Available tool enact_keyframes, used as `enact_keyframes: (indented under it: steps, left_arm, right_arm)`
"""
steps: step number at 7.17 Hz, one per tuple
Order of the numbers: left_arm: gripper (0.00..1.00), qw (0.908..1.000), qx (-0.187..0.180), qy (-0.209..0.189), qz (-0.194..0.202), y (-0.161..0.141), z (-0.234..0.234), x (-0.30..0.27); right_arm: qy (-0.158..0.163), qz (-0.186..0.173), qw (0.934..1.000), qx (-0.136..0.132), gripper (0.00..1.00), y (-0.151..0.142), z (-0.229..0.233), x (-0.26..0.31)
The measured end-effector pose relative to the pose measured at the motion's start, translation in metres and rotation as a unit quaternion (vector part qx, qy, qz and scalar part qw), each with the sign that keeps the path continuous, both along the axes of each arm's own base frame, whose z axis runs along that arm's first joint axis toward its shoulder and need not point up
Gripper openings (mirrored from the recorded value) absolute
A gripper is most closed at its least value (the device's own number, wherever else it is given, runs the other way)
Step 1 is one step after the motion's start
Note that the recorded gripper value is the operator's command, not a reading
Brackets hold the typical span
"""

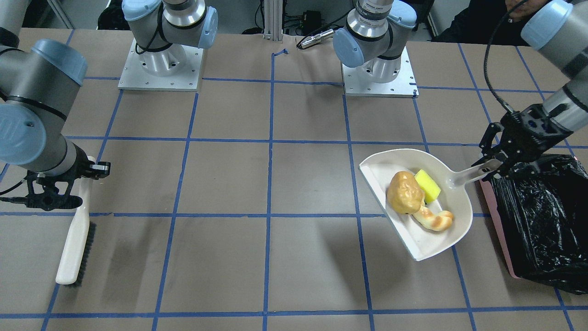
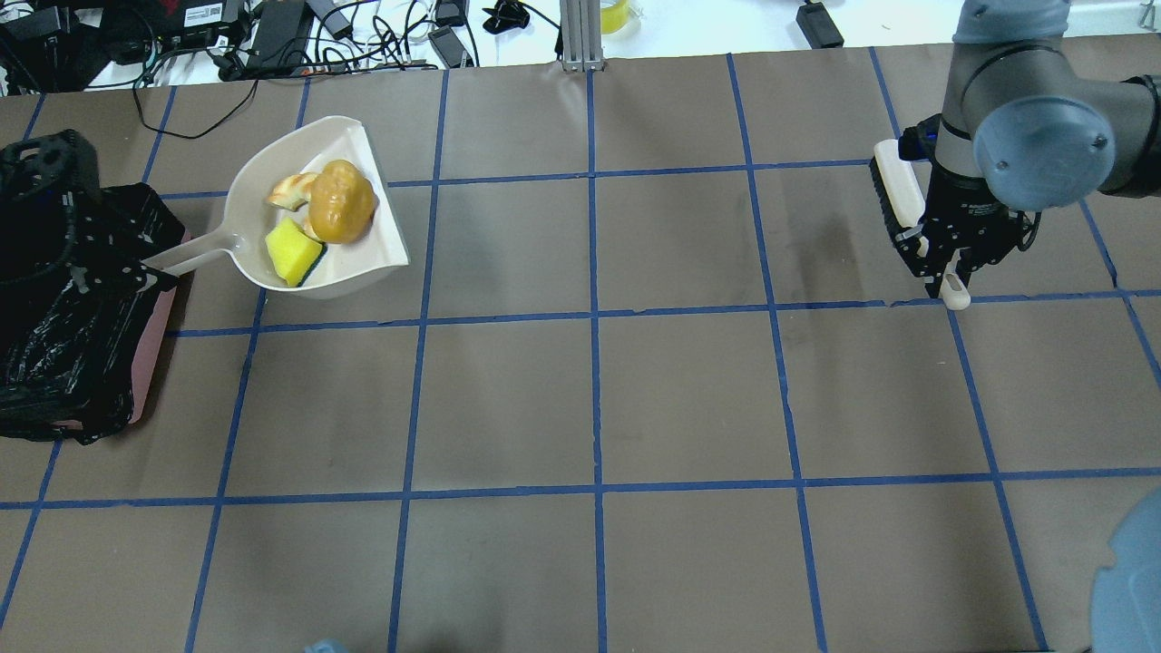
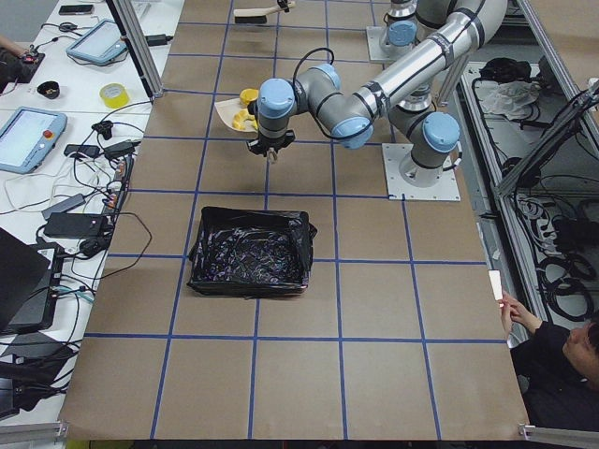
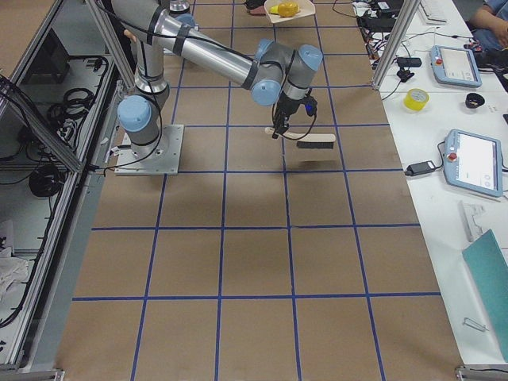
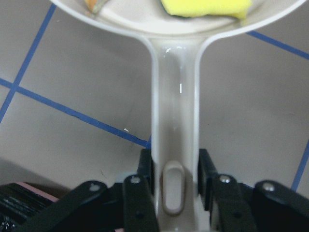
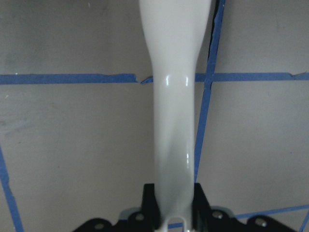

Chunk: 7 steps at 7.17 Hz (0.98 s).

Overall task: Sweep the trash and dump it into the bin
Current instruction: 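Lift the dustpan toward the bin with the left gripper while the right returns the brush, then tilt the dustpan over the bin with the left gripper while the right lowers the brush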

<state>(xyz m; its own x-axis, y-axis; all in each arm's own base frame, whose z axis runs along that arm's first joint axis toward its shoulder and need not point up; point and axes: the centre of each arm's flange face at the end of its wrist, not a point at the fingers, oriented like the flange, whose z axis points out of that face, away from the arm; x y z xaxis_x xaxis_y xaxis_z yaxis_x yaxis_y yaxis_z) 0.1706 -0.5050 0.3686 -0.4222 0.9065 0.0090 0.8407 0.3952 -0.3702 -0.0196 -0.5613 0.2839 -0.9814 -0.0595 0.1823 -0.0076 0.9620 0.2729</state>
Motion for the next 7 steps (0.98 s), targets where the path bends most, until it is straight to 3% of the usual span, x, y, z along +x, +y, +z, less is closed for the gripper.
enact_keyframes:
  steps: [3, 5, 6, 7]
  left_arm:
    - [0.00, 0.9927, -0.023, 0.054, 0.105, 0.036, 0.008, 0.090]
    - [0.00, 0.9844, -0.010, 0.060, 0.165, 0.060, 0.008, 0.141]
    - [0.00, 0.9827, 0.000, 0.048, 0.179, 0.068, 0.014, 0.158]
    - [0.00, 0.9806, 0.006, 0.042, 0.192, 0.074, 0.016, 0.174]
  right_arm:
    - [-0.009, 0.005, 0.9999, 0.004, 0.03, -0.007, -0.033, -0.034]
    - [-0.010, -0.006, 0.9999, 0.001, 0.05, -0.001, -0.047, -0.048]
    - [-0.009, -0.008, 0.9999, -0.001, 0.12, 0.000, -0.049, -0.050]
    - [-0.010, -0.008, 0.9999, -0.002, 0.27, 0.001, -0.050, -0.050]
